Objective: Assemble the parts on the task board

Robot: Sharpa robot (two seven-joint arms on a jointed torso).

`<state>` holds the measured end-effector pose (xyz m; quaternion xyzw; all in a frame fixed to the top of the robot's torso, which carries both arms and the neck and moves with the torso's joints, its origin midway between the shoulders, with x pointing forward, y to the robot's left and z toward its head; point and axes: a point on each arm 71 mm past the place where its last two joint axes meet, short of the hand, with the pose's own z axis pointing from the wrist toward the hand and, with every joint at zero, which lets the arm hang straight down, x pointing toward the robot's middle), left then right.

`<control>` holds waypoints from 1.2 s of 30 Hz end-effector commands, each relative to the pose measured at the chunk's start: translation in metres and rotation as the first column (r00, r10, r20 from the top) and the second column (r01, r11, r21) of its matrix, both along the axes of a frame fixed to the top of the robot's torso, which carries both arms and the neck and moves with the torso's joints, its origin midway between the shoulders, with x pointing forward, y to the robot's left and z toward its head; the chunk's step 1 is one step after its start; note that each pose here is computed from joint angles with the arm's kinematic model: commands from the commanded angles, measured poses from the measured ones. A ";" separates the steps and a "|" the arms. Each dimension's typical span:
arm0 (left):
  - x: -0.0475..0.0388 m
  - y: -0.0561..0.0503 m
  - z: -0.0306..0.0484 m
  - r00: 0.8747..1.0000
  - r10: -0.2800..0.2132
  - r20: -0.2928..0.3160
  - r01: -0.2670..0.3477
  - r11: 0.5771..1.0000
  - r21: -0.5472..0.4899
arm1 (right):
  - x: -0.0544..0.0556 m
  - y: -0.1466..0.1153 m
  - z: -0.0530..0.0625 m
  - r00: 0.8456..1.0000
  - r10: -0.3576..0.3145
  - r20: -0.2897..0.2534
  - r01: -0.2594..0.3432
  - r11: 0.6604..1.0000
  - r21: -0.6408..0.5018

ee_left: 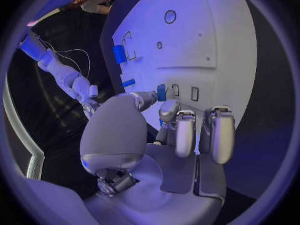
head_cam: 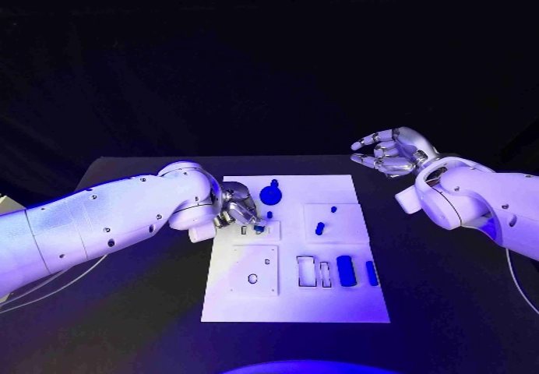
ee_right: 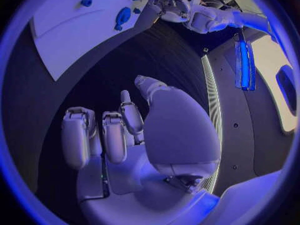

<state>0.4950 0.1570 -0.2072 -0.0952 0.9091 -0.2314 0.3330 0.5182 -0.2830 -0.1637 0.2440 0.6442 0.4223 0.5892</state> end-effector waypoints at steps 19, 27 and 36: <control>-0.0025 -0.001 0.0021 0.990 0.032 0.138 -0.038 0.999 0.038 | -0.001 0.000 0.001 1.000 0.015 0.010 -0.015 1.000 -0.003; -0.0028 -0.002 -0.0031 0.993 0.013 0.121 -0.024 0.996 0.082 | -0.001 0.001 0.001 1.000 0.015 0.010 -0.015 1.000 -0.001; -0.0035 -0.005 -0.0074 0.993 0.001 0.119 -0.013 0.994 0.105 | -0.002 0.002 0.001 1.000 0.019 0.012 -0.019 1.000 -0.003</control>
